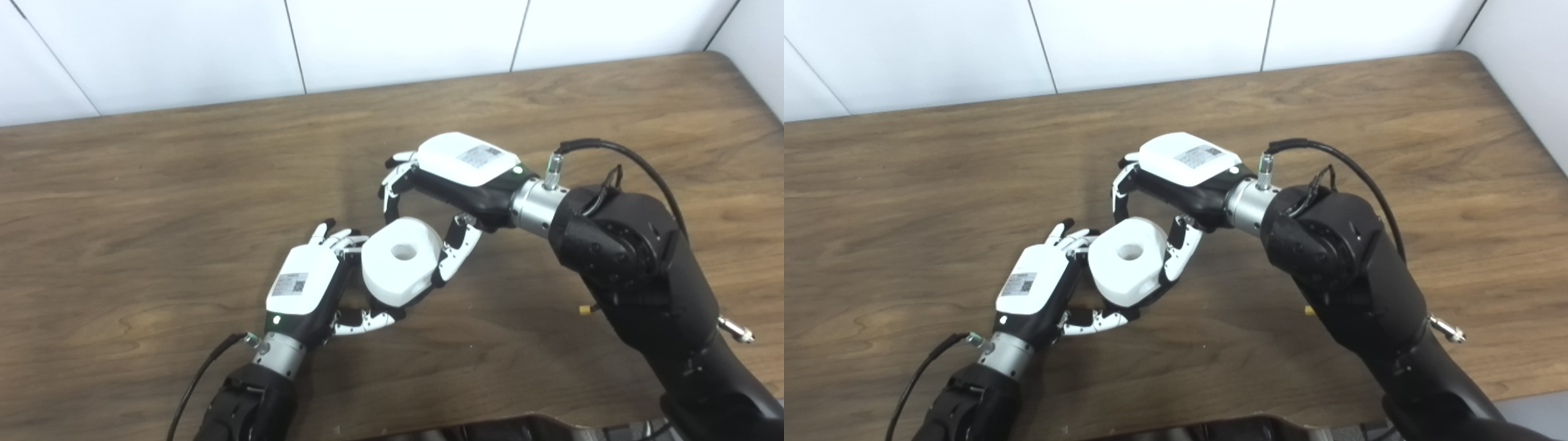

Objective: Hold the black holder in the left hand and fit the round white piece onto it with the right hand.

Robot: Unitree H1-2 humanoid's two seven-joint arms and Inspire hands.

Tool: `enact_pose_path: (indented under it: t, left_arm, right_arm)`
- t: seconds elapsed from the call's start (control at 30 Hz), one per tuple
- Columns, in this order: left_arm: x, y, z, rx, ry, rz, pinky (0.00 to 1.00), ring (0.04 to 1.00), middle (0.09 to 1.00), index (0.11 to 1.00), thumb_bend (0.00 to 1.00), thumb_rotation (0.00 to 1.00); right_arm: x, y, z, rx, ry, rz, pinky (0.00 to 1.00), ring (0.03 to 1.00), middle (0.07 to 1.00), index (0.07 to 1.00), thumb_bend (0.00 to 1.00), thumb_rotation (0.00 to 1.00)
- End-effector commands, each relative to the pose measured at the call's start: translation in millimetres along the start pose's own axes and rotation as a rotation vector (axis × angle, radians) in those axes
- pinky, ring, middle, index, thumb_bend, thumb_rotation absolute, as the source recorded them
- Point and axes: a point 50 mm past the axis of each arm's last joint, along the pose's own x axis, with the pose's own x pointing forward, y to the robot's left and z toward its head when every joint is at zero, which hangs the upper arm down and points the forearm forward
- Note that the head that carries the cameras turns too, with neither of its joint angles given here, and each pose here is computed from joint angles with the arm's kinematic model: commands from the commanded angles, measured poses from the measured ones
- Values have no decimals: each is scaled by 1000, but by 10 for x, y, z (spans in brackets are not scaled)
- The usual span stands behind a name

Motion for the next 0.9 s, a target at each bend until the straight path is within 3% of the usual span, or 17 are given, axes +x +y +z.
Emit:
enact_pose_path:
  t: [0.0,0.43,0.87]
  left_arm:
    - [-4,-24,-3,21,-1,-28,995,857,782,486,522,54]
    - [-15,-8,4,22,0,-34,997,858,783,486,522,53]
    - [-14,-14,-3,25,1,-36,999,861,785,487,522,53]
  right_arm:
    - [11,-71,17,-26,-13,-42,838,920,786,484,525,137]
    - [-14,-32,-45,-23,8,-29,840,921,789,484,524,136]
    - [-40,-170,-65,-27,11,-74,837,915,785,483,525,135]
